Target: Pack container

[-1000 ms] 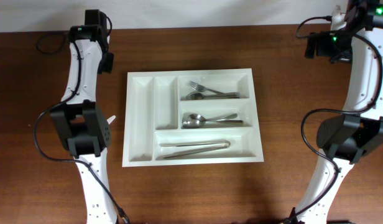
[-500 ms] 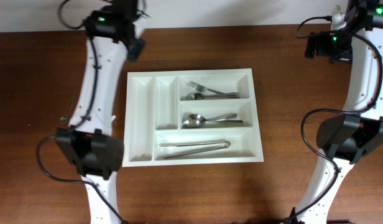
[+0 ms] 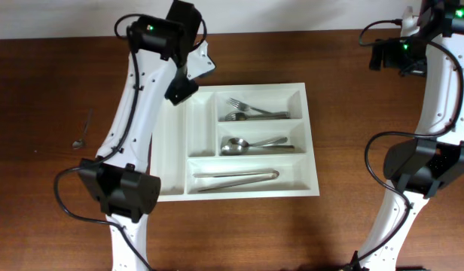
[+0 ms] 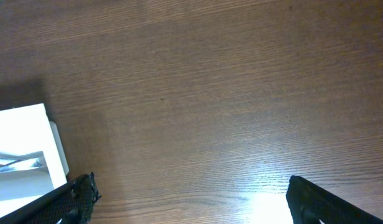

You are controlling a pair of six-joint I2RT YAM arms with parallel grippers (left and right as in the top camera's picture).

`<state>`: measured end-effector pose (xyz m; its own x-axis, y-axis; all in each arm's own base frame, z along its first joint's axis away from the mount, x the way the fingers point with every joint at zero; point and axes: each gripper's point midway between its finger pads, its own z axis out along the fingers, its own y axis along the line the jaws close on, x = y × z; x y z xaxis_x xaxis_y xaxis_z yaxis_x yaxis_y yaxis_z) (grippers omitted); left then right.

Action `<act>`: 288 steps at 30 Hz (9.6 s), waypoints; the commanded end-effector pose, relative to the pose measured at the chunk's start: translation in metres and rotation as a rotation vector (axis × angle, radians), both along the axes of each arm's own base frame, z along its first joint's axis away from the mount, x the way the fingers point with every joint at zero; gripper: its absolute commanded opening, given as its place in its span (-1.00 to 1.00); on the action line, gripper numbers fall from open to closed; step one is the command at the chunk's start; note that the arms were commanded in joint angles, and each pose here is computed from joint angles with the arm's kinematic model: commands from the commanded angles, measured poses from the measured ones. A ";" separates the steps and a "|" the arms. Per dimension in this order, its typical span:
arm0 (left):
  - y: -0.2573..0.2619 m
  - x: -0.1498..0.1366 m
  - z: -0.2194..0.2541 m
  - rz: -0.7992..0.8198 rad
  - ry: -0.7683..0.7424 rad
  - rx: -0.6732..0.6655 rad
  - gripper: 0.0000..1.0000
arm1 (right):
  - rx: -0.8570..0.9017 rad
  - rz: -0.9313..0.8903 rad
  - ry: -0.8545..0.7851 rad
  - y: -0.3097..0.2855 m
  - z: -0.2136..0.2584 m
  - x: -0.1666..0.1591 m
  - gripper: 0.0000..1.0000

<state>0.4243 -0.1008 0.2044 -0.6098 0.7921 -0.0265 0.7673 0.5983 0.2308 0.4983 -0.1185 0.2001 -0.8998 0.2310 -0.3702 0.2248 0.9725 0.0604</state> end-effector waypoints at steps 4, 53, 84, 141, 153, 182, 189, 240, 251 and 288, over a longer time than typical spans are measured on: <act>-0.015 -0.022 -0.013 -0.057 0.146 -0.202 -0.96 | 0.002 -0.011 -0.031 0.000 0.013 0.000 0.98; 0.020 -0.004 -0.118 -0.311 0.199 -0.234 -0.97 | 0.002 -0.011 -0.031 0.000 0.013 0.000 0.98; 0.022 -0.035 -0.169 -0.297 0.303 -0.254 0.36 | 0.002 -0.011 -0.031 0.000 0.013 0.000 0.98; 0.235 -0.037 -0.142 1.217 0.147 -0.179 0.97 | 0.002 -0.011 -0.031 0.000 0.013 0.000 0.98; 0.264 -0.065 -0.183 1.290 0.139 -0.052 0.80 | 0.002 -0.011 -0.031 0.000 0.013 0.000 0.98; 0.243 -0.009 -0.232 1.652 -0.049 -0.523 0.78 | 0.002 -0.011 -0.031 0.000 0.013 0.000 0.98; 0.247 -0.001 -0.230 1.642 -0.086 -0.539 0.78 | 0.002 -0.011 -0.031 0.000 0.013 0.000 0.98; 0.259 0.032 -0.139 1.545 -0.318 -0.649 -0.96 | 0.002 -0.011 -0.031 0.000 0.013 0.000 0.98; 0.244 0.033 -0.056 1.311 -0.452 -0.699 -0.96 | 0.002 -0.011 -0.031 0.000 0.013 0.000 0.98; 0.101 -0.062 -0.142 1.076 0.036 -0.424 -0.96 | 0.002 -0.011 -0.031 0.000 0.013 0.000 0.98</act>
<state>0.3658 -0.0030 0.0600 -0.9846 -0.1028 -0.1413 -0.0802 0.9843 -0.1575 0.4983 -0.1185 0.2001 -0.8997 0.2313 -0.3702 0.2251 0.9724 0.0605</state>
